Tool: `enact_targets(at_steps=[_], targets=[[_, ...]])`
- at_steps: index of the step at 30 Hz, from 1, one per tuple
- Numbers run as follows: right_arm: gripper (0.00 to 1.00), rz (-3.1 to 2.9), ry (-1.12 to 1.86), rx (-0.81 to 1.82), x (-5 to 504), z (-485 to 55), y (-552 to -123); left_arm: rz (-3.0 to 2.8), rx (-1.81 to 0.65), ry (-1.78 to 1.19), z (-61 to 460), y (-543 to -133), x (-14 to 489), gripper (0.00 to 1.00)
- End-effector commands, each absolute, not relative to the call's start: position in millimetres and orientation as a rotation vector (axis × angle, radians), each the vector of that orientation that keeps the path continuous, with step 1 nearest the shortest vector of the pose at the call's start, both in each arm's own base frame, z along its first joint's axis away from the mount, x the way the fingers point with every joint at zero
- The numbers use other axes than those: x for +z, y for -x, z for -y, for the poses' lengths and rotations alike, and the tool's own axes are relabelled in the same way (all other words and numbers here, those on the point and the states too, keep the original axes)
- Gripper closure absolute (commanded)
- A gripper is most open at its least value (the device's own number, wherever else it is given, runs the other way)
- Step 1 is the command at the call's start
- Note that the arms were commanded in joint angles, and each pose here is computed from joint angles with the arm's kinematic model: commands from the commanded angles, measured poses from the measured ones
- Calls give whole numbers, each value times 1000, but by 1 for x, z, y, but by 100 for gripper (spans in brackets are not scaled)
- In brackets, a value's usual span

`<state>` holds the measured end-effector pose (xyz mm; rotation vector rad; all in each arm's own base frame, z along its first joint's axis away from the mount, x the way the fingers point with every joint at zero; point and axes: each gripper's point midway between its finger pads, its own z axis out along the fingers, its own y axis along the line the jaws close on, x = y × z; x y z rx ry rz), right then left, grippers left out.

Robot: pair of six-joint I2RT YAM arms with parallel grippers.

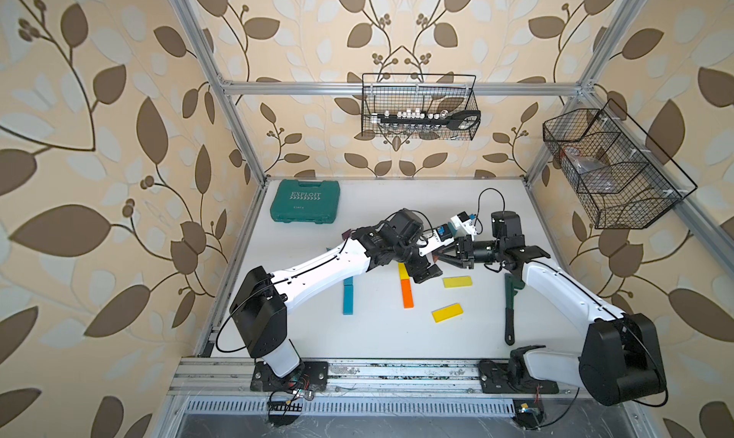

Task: Assemble a small pinwheel with building blocks
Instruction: Pick up the building block from the center of the board.

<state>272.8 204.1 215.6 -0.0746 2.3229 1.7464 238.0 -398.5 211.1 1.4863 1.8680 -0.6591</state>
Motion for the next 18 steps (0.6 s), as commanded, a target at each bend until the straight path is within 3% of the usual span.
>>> enact_targets(at_steps=[1, 6, 12, 18], targets=[[92, -2314, 114, 1817, 220, -210, -264, -1791, -656, -1517, 406, -243, 227, 14], [92, -2322, 116, 1833, 219, -211, -263, -1802, -637, -1535, 409, -247, 220, 29], [92, -2330, 136, 1842, 218, -215, -260, -1809, -619, -1530, 410, -253, 217, 26], [92, -2353, 119, 1831, 212, -214, -262, -1798, -642, -1547, 411, -250, 221, 36]])
